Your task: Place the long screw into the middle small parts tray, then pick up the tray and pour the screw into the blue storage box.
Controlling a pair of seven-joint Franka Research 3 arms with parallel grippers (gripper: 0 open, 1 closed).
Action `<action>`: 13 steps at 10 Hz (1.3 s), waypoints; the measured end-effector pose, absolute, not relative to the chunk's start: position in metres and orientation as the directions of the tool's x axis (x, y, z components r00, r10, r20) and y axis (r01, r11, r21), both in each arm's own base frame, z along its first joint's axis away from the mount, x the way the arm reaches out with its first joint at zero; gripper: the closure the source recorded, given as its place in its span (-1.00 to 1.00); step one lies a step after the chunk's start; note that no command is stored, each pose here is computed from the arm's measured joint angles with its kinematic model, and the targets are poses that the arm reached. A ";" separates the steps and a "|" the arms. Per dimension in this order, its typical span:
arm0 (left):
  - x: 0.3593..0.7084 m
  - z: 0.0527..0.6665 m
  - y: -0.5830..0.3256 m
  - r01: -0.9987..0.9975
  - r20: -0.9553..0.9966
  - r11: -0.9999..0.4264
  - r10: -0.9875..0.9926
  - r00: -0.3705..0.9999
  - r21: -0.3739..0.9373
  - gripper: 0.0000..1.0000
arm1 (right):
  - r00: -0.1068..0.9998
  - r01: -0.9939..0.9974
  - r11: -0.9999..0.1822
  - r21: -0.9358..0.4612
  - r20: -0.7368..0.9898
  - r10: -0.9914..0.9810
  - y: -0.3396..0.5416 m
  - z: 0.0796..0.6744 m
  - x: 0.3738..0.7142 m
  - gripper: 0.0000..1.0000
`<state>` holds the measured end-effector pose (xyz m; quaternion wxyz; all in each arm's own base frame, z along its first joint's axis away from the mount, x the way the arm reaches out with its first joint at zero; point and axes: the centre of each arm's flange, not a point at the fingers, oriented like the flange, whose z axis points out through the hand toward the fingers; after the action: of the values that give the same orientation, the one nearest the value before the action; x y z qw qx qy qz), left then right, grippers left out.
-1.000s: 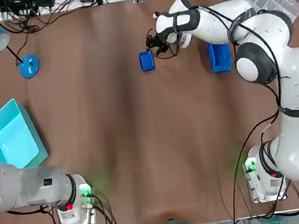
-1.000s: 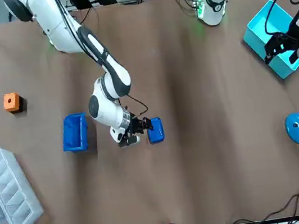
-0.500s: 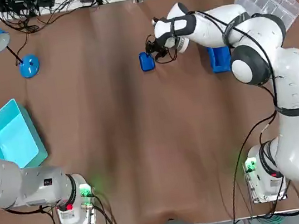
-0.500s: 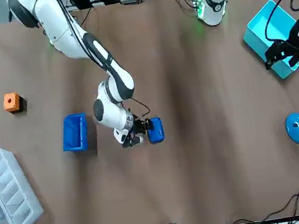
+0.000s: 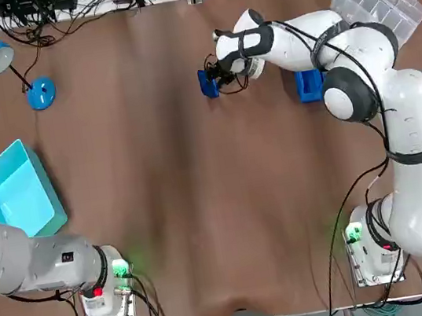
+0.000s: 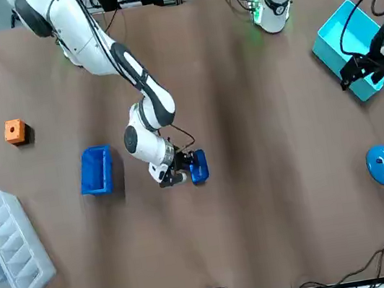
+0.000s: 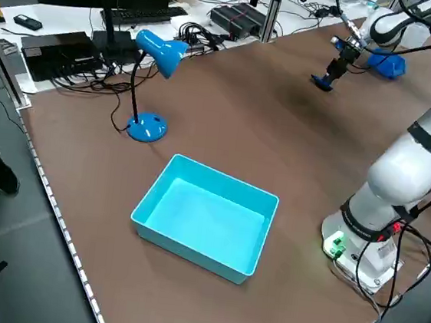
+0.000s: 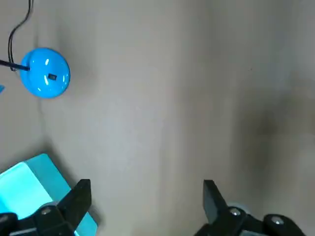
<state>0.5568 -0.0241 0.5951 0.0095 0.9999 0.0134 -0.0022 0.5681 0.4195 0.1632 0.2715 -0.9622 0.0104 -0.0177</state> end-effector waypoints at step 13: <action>0.557 0.602 -0.027 0.035 0.000 -0.997 0.035 0.999 0.068 -1.00 | 0.999 -0.002 -0.854 -0.521 0.039 -0.025 0.421 0.158 0.570 0.17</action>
<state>0.5569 -0.0268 0.6021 0.0342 0.9993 0.0175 0.0005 0.5703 0.4213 0.1581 0.2704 -0.9625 0.0070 -0.0221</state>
